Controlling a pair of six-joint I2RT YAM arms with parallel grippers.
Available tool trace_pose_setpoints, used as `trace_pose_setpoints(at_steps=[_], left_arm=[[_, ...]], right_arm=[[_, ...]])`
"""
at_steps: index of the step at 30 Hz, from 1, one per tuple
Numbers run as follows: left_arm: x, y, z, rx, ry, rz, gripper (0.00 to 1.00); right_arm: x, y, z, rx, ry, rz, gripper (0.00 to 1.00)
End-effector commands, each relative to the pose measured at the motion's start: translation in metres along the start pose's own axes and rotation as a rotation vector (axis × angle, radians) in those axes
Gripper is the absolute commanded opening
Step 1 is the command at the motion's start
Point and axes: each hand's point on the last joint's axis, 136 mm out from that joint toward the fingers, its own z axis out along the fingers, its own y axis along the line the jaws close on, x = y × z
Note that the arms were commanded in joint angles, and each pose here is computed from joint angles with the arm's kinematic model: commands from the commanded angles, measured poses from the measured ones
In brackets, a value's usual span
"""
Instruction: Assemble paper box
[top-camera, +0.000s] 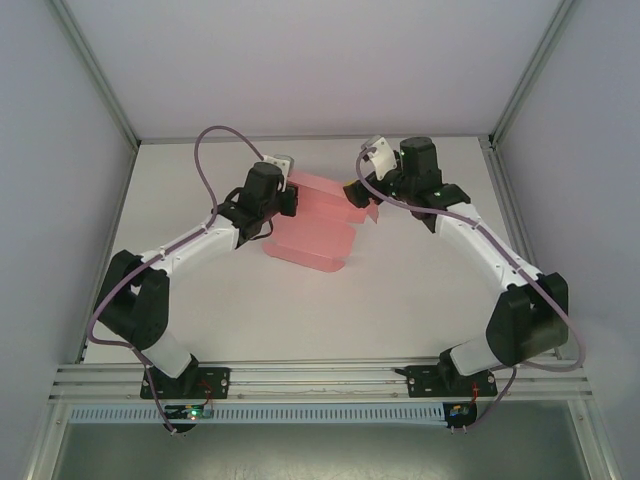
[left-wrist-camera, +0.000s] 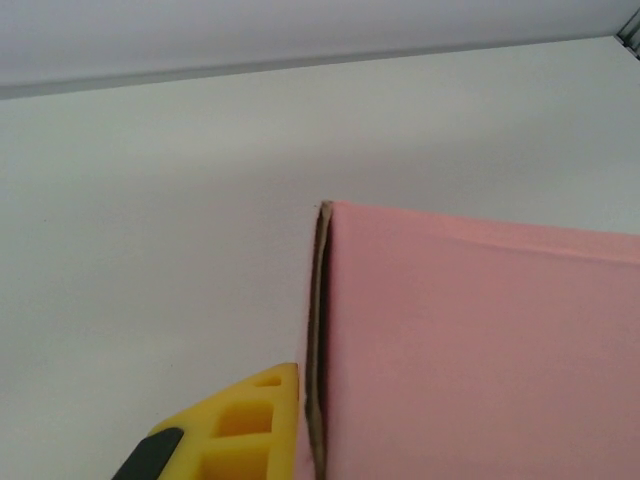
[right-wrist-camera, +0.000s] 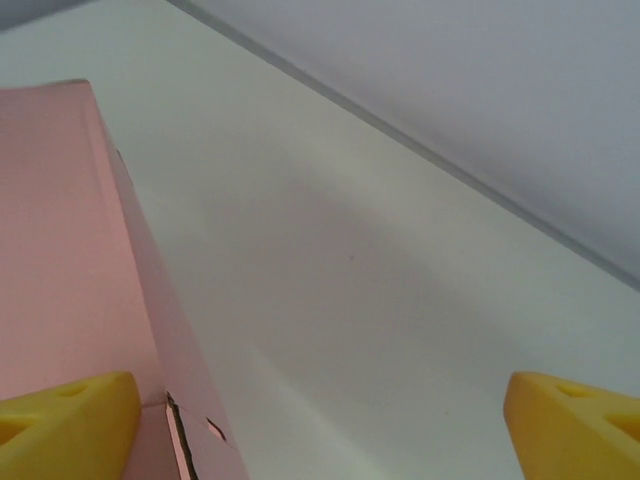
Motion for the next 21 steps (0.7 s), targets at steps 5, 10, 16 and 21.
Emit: trace_pose_setpoints(at_steps=[5, 10, 16, 21], left_arm=[[-0.047, -0.020, -0.018, 0.094, -0.129, -0.074, 0.00], [-0.042, -0.019, -0.022, 0.149, -0.100, -0.050, 0.00], [-0.038, -0.021, -0.022, 0.166, -0.090, -0.018, 0.00], [-0.040, -0.029, -0.017, 0.207, -0.078, -0.042, 0.00]], right_arm=[[-0.003, -0.016, -0.012, 0.012, 0.004, 0.069, 0.90], [0.000, -0.036, -0.033, 0.029, -0.003, 0.128, 0.91], [0.013, -0.035, -0.040, 0.030, 0.043, 0.132, 0.92], [0.007, -0.027, -0.031, -0.038, -0.003, 0.169, 0.92]])
